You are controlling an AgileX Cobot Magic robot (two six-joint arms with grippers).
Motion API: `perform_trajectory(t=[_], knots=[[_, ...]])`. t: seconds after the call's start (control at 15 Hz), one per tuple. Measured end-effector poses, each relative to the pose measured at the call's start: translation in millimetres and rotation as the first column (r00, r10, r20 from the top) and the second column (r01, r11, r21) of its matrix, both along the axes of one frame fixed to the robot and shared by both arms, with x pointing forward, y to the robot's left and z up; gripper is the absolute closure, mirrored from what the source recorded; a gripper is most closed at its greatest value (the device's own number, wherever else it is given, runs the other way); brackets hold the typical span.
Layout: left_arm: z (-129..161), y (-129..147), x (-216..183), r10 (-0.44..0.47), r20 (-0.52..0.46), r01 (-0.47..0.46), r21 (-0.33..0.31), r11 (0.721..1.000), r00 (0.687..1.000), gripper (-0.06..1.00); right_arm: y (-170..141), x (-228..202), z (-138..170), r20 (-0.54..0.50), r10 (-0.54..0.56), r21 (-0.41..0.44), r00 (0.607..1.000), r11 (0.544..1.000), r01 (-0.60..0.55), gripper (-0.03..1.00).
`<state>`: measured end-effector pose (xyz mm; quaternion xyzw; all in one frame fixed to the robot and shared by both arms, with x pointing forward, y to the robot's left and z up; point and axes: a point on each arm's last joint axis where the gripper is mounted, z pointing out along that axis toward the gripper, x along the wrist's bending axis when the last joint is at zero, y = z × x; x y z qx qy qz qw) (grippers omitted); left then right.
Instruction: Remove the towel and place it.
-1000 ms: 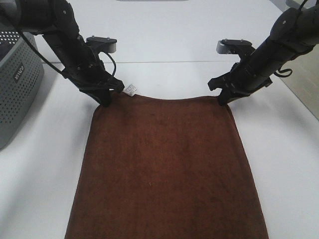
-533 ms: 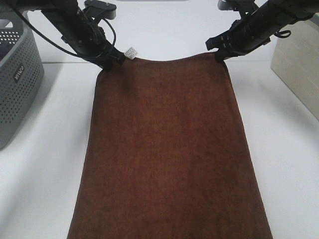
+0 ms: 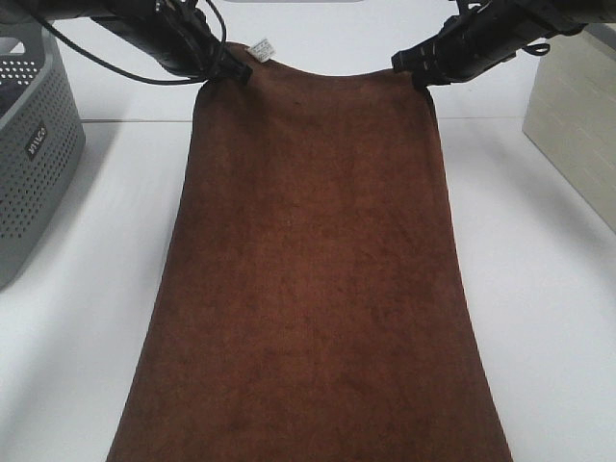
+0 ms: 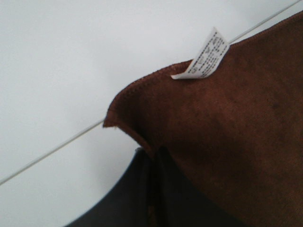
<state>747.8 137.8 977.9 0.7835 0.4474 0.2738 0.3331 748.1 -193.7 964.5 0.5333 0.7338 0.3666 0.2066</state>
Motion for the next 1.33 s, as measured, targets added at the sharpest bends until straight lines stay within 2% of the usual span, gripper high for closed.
perform_trajectory(t=[0.2, 0.8, 1.33], knots=[[-11, -3, 13, 0.002, 0.043, -0.002, 0.000, 1.000, 0.999, 0.94, 10, 14, -7, 0.036, 0.012, 0.001, 0.999, 1.000, -0.012, 0.96], [-43, -9, 43, -0.011, 0.123, 0.006, 0.036, 0.999, 0.992, 0.94, 12, 44, -29, 0.135, -0.012, -0.016, 0.991, 1.000, 0.014, 0.96], [-83, -10, 51, -0.011, 0.155, 0.005, 0.041, 0.999, 0.988, 0.94, 12, 50, -69, 0.107, -0.020, -0.038, 0.994, 0.999, 0.024, 0.96]])
